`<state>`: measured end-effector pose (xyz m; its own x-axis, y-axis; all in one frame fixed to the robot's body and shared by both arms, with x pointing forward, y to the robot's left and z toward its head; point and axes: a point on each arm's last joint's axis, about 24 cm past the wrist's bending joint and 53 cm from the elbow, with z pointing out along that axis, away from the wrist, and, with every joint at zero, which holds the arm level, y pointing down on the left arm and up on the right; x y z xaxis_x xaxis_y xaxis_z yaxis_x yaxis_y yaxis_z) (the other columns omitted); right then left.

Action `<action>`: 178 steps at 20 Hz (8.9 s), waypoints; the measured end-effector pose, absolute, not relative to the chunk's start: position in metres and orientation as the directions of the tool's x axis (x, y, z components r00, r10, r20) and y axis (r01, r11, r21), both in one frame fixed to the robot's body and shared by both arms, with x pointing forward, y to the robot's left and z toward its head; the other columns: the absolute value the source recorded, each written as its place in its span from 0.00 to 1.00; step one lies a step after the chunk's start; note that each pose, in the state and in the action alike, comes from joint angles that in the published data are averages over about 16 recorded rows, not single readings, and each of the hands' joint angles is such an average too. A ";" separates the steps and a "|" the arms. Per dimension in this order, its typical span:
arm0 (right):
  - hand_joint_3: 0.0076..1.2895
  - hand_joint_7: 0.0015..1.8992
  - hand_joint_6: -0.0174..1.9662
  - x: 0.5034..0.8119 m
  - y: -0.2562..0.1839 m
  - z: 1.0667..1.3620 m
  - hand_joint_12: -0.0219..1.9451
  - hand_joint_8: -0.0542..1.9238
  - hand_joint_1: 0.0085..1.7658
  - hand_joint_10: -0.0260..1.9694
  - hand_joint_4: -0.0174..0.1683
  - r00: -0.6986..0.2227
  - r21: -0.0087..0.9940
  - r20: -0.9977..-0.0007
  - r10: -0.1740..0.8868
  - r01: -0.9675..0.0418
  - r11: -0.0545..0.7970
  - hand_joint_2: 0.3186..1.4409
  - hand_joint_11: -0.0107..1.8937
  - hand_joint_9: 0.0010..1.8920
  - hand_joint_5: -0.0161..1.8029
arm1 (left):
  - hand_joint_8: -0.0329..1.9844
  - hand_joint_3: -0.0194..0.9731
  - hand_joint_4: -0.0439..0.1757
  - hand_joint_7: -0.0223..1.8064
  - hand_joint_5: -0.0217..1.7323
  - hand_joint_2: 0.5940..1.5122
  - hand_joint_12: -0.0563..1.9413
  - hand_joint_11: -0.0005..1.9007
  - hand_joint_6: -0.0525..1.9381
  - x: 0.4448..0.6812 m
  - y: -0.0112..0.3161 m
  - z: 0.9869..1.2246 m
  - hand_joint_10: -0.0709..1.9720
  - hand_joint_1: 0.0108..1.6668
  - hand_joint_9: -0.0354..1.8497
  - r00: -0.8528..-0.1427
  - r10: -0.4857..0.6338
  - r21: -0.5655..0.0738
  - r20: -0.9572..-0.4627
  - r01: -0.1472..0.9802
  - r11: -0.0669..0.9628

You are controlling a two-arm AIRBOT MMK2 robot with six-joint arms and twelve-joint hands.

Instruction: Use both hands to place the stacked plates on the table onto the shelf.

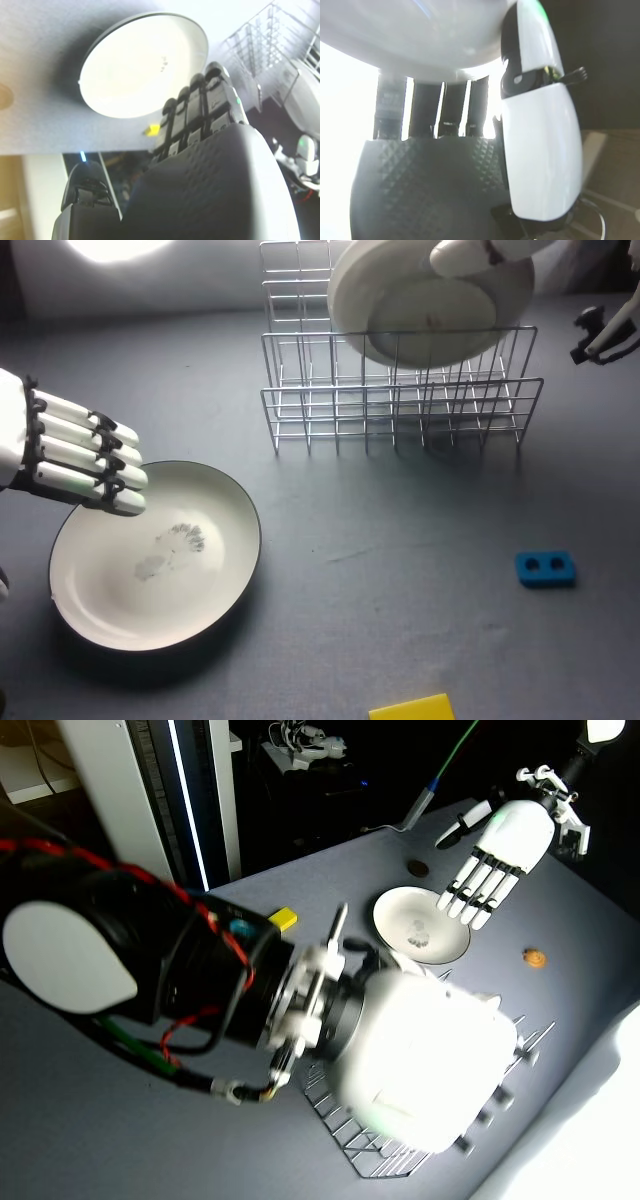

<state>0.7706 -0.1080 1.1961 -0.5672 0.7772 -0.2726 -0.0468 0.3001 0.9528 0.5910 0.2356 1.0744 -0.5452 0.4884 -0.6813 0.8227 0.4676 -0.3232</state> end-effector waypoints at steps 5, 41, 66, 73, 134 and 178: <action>0.01 0.60 0.45 0.775 -0.114 1.179 0.48 0.41 0.70 0.10 0.04 -0.561 0.956 -0.249 0.790 -0.011 0.294 0.60 0.51 0.68 0.54 | 0.01 0.04 0.21 0.02 0.02 0.61 0.03 0.01 0.04 0.592 0.239 1.065 0.04 0.01 0.03 -0.551 0.502 -0.319 -0.666 0.819 0.477; 0.01 0.42 0.02 0.770 -0.102 1.237 0.51 0.03 0.66 0.03 0.07 -0.544 0.914 -0.405 0.735 -0.220 0.341 0.60 0.24 0.43 0.42 | 0.01 0.04 0.21 0.02 0.02 0.61 0.03 0.01 0.04 0.594 0.266 1.027 0.04 0.01 0.02 -0.591 0.549 -0.285 -0.591 0.790 0.543; 0.01 0.01 0.02 0.593 0.053 1.174 0.23 0.03 0.72 0.03 0.12 -0.386 0.353 -0.921 0.044 -0.783 0.512 0.58 0.01 0.01 0.02 | 0.01 0.04 0.17 0.01 0.01 0.62 0.04 0.01 0.02 0.580 0.285 0.994 0.01 0.01 0.00 -0.762 0.454 -0.404 -0.462 0.636 0.657; 0.01 0.01 0.02 0.574 0.070 1.139 0.23 0.03 0.73 0.03 0.11 -0.411 0.365 -0.911 0.020 -0.786 0.498 0.59 0.01 0.01 0.02 | 0.01 0.04 0.17 0.01 0.01 0.62 0.03 0.01 0.02 0.578 0.287 0.989 0.01 0.01 0.00 -0.847 0.346 -0.487 -0.404 0.519 0.702; 0.00 0.56 0.35 0.581 0.131 1.098 0.46 0.31 0.72 0.48 0.09 -0.516 0.508 -0.847 0.126 -0.720 0.472 0.56 0.53 0.58 0.51 | 0.01 0.04 0.18 0.02 0.02 0.61 0.03 0.01 0.03 0.622 0.261 1.019 0.01 0.01 0.01 -0.872 0.192 -0.581 -0.451 0.450 0.678; 0.00 0.60 0.39 0.650 -0.024 1.282 0.48 0.36 0.78 0.47 0.05 -0.657 0.908 -0.419 0.627 -0.316 0.275 0.57 0.52 0.59 0.56 | 0.01 0.04 0.22 0.02 0.02 0.61 0.03 0.01 0.03 0.663 0.270 1.092 0.01 0.00 0.03 -0.656 0.253 -0.360 -0.711 0.649 0.670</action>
<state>0.6504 -0.0240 1.2825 -0.6566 0.6273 -0.4188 -0.3165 0.2749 0.9079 0.6633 0.2704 1.0917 -0.6558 0.2531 -0.7112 0.6493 0.6698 -0.3603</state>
